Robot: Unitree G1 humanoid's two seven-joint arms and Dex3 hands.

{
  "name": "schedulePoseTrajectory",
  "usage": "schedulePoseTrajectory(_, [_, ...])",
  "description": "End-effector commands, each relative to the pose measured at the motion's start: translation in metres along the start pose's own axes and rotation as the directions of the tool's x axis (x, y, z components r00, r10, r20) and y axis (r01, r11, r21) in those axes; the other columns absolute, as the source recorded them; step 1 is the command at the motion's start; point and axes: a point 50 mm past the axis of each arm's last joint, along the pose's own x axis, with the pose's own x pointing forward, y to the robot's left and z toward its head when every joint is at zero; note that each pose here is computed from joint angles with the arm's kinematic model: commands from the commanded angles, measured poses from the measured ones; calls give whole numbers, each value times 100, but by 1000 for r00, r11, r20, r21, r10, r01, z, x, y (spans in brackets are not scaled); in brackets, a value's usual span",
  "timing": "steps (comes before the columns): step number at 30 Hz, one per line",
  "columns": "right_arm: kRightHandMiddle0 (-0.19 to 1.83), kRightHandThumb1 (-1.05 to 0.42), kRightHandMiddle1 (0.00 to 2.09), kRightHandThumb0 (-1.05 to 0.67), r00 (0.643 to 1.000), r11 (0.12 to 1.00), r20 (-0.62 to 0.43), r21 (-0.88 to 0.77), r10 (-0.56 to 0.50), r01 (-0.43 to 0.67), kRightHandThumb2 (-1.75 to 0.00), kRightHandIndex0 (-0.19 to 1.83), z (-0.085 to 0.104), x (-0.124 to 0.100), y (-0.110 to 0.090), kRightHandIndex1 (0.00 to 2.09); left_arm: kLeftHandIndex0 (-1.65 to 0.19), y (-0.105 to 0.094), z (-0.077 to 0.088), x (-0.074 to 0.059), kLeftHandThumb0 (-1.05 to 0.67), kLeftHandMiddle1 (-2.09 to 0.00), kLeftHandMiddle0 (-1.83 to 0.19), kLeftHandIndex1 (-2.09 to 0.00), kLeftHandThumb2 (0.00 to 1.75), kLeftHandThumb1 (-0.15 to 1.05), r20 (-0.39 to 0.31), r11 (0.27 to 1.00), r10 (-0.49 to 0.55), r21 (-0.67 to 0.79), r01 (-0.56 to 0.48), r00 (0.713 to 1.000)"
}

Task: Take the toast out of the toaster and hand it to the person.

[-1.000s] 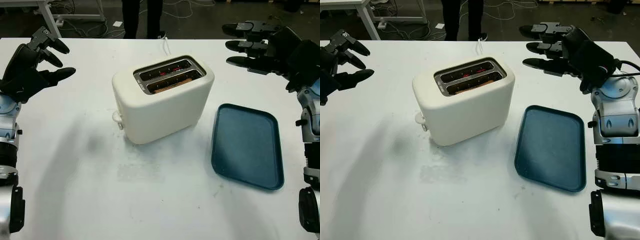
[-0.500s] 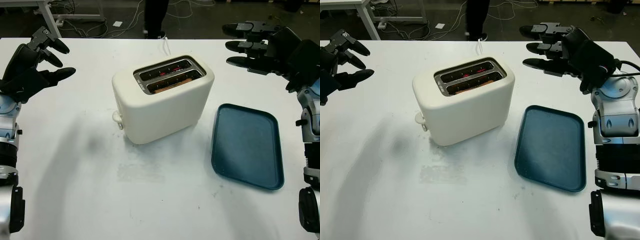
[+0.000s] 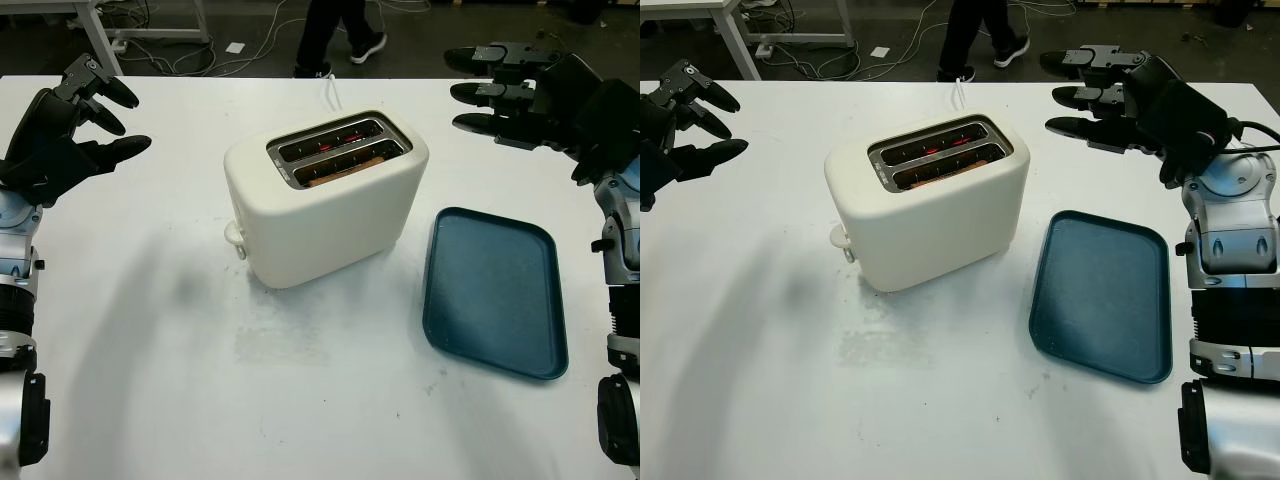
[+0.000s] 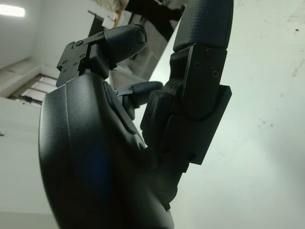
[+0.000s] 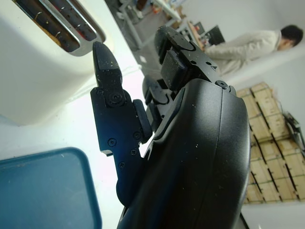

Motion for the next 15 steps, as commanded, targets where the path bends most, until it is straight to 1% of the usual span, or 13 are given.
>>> schedulePoseTrajectory(1, [51,-92,0,-35,1000,1000,7,-6,5,-5,-3,54,1,0,1,3,-5,1,3,2,-105,-170,-16,-167,28,92,17,1000,12,-13,-12,1000])
schedulePoseTrajectory(10, [52,-92,1,-33,1000,1000,2,-1,6,-6,-3,54,0,-1,1,3,-6,0,2,2,-105,-170,-17,-167,26,92,16,1000,9,-13,-9,1000])
schedulePoseTrajectory(15, [52,-92,1,-37,1000,1000,-1,7,1,-1,-2,55,0,-1,1,3,-6,0,2,1,-105,-169,-16,-166,27,92,22,1000,12,-1,-12,1000])
